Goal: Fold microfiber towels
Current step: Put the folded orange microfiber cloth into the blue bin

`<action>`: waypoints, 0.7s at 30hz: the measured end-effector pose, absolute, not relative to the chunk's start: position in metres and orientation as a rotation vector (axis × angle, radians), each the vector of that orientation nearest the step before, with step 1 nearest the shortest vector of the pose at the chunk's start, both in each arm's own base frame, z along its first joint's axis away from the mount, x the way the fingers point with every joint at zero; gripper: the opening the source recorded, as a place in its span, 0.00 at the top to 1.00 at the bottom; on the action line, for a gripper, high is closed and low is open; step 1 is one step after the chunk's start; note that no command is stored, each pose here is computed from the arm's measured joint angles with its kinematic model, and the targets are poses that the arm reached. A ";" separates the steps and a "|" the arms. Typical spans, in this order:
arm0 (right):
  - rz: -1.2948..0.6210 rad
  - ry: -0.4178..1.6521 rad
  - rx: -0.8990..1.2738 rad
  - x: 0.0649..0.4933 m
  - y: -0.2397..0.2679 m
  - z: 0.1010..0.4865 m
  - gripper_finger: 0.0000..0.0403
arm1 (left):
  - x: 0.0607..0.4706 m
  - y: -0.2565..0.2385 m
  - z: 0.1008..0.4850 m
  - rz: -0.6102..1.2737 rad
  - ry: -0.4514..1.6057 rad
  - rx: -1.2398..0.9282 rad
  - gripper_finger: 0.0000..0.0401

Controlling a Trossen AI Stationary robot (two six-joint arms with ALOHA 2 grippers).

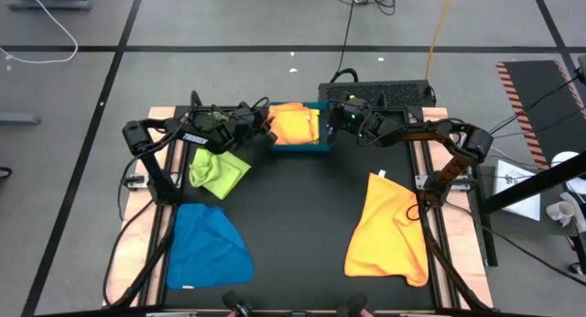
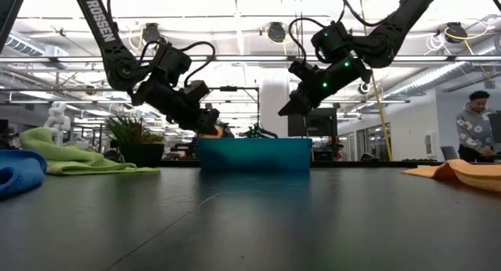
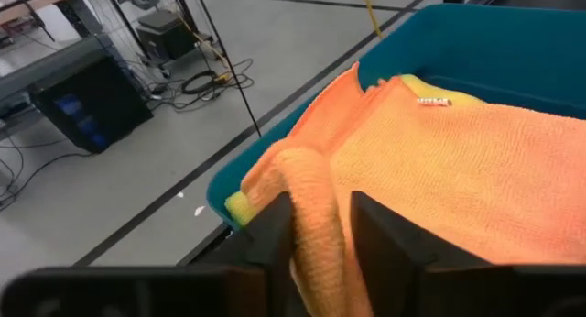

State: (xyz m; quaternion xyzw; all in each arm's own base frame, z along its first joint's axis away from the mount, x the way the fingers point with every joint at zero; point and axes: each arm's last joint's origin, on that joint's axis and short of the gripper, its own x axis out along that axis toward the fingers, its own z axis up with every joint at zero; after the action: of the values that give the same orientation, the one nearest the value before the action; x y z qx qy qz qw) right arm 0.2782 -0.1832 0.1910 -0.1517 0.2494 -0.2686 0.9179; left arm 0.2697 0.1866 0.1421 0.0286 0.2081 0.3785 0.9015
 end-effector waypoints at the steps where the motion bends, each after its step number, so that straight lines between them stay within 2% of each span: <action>1: -0.533 0.503 -0.303 0.278 -0.182 0.192 0.73 | 0.270 0.187 0.142 0.783 0.429 0.058 0.78; 8: -0.500 0.496 -0.279 0.279 -0.181 0.191 0.73 | 0.270 0.186 0.142 0.761 0.424 0.059 0.98; 21: -0.455 0.550 -0.271 0.277 -0.179 0.186 0.71 | 0.284 0.184 0.155 0.686 0.391 0.113 0.99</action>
State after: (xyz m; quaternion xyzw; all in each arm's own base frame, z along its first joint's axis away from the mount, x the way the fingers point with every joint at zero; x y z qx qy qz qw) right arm 0.2770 -0.1792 0.1861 -0.1325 0.2683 -0.2222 0.9280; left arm 0.2844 0.1836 0.1549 0.0548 0.1902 0.3339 0.9216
